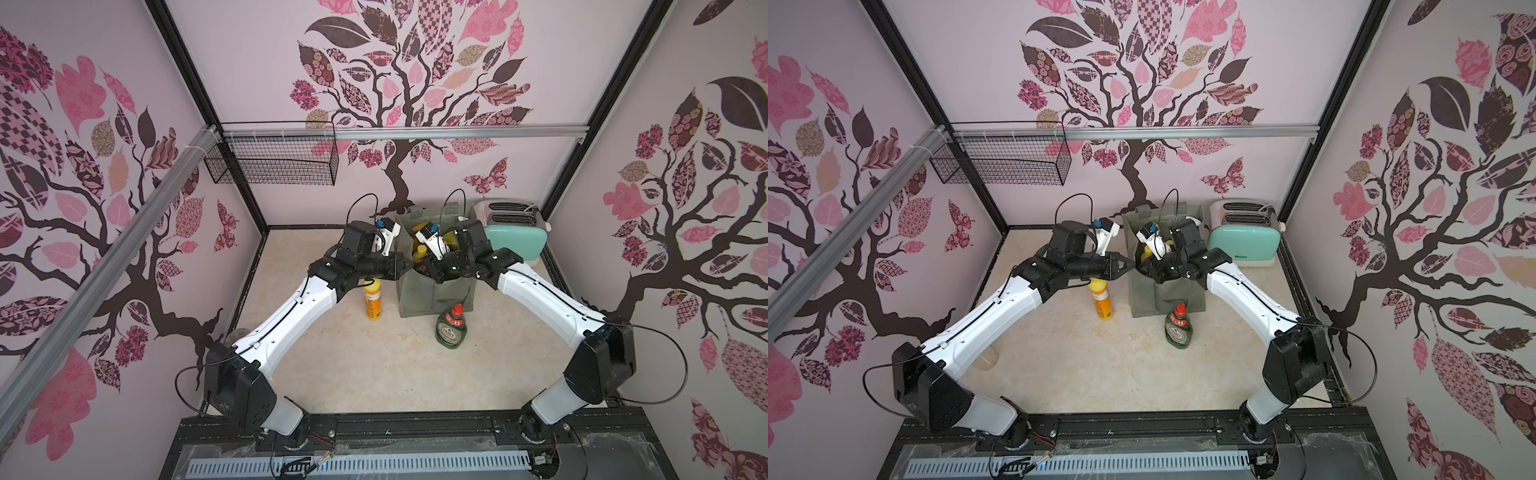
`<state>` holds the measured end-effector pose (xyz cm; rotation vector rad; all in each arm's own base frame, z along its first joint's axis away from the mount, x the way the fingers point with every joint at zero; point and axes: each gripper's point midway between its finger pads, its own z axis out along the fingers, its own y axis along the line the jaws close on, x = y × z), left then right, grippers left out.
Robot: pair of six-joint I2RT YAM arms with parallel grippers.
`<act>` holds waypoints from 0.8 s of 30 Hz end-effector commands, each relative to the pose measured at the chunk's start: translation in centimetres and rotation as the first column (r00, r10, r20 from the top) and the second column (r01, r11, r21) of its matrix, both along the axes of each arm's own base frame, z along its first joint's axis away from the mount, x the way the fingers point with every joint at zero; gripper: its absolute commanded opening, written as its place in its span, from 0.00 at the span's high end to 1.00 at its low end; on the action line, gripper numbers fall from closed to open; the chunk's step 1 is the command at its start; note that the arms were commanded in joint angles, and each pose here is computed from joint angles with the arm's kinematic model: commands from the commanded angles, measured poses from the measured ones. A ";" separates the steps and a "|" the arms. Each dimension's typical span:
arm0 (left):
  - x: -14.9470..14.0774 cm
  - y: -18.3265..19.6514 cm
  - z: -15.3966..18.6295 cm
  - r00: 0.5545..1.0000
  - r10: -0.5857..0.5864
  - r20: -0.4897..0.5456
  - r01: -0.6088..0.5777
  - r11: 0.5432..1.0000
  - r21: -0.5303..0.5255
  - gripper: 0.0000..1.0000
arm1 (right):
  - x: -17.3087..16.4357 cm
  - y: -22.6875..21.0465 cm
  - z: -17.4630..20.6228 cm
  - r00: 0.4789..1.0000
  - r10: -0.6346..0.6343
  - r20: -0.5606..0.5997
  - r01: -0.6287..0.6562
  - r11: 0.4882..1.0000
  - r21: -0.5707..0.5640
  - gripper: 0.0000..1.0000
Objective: Pack dish soap into the shopping bag
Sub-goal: Place the bottle of dish soap in the shopping bag.
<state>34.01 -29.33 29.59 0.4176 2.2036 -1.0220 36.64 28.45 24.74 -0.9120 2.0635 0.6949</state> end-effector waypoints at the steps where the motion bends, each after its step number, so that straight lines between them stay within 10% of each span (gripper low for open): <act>1: 1.4 -0.1 8.1 0.978 0.018 0.209 0.012 0.990 -0.143 1.00 | -3.1 1.2 -3.7 0.983 0.077 -0.166 -0.080 0.997 -0.010 1.00; 16: 1.0 0.3 9.6 0.976 0.012 0.216 0.022 0.987 -0.157 1.00 | -1.0 -0.7 -4.8 0.990 -0.063 -0.124 0.049 0.992 -0.119 1.00; 19: -0.3 1.4 8.8 0.980 0.011 0.200 0.011 0.994 -0.105 0.63 | -0.5 -0.9 -3.3 0.992 -0.087 -0.090 0.079 0.992 -0.095 1.00; 24: -2.6 4.3 7.5 0.971 0.060 0.231 -0.056 0.998 -0.020 0.44 | -0.4 -0.9 -1.3 0.994 -0.089 -0.067 0.086 0.995 -0.048 1.00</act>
